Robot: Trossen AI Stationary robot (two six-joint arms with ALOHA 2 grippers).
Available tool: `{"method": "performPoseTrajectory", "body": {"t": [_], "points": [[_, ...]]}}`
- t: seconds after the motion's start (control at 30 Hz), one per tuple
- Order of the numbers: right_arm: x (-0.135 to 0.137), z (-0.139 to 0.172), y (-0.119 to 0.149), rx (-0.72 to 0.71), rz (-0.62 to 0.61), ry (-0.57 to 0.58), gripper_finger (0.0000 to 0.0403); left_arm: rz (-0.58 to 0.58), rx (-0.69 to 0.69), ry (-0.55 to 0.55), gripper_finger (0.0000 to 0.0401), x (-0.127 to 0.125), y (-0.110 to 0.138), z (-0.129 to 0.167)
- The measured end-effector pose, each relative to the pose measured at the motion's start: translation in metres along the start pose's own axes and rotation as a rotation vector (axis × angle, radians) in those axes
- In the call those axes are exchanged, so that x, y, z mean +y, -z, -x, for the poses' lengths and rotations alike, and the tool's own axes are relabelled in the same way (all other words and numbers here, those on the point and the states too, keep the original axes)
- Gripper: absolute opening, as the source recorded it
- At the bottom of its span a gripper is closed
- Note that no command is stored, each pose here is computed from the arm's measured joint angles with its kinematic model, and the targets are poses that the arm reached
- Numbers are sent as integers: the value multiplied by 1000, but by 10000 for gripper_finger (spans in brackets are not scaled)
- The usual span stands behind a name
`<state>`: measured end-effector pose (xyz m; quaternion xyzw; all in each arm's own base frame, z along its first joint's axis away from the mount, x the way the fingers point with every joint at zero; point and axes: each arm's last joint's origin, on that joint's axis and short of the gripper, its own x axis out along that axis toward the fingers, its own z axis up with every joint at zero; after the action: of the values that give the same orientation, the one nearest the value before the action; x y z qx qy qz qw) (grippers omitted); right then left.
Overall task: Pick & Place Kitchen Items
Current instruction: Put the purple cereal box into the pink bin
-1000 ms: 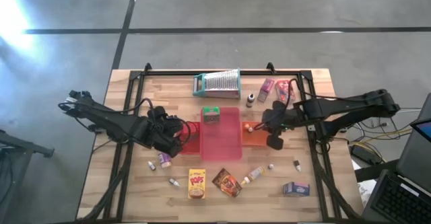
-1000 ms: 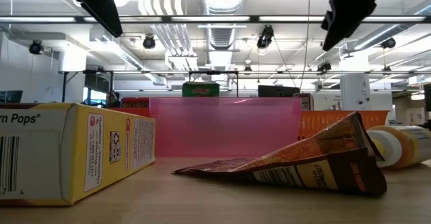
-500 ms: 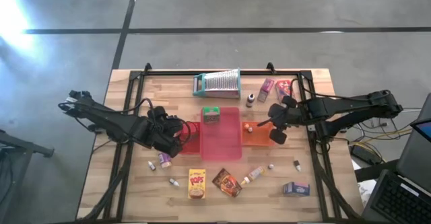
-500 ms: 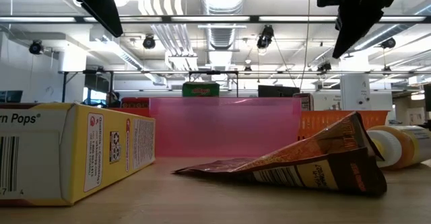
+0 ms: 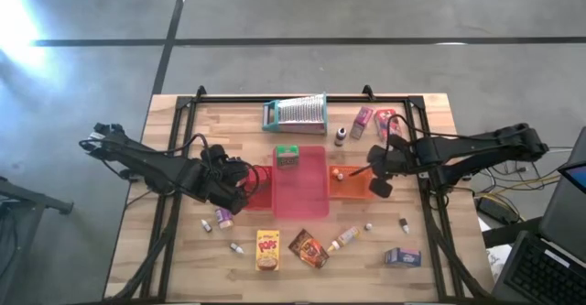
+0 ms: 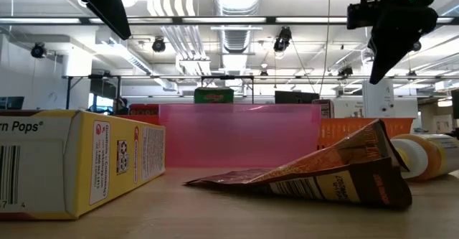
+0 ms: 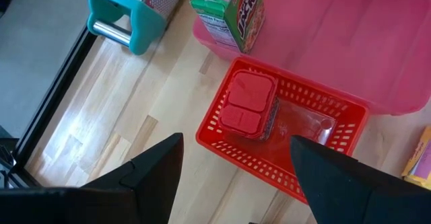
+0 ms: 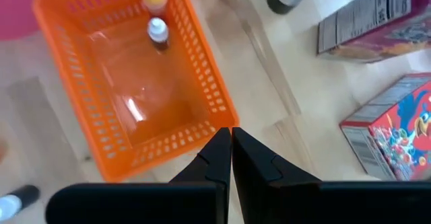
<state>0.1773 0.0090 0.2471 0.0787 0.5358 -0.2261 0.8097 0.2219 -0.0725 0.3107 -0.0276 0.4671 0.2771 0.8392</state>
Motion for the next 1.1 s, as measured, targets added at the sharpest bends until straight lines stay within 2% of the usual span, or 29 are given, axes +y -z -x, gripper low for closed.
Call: {"method": "performPoseTrajectory", "body": {"t": [0.2,0.33,0.53,0.73,0.93,1.1], "points": [[-10,4,7,-54,-58,38,9,1,-2,2,276,0,0,0],[-16,9,11,-100,-116,39,8,5,-5,5,276,-1,-1,0],[-22,15,17,-134,-138,21,8,6,-6,6,276,-1,-1,0],[-23,17,18,-166,-148,2,8,16,-18,17,276,-2,-2,0],[-13,18,6,-254,-75,-110,8,20,-21,20,276,-2,-2,0],[-14,20,5,-267,-65,-104,8,20,-22,20,276,-2,-2,0]]}}
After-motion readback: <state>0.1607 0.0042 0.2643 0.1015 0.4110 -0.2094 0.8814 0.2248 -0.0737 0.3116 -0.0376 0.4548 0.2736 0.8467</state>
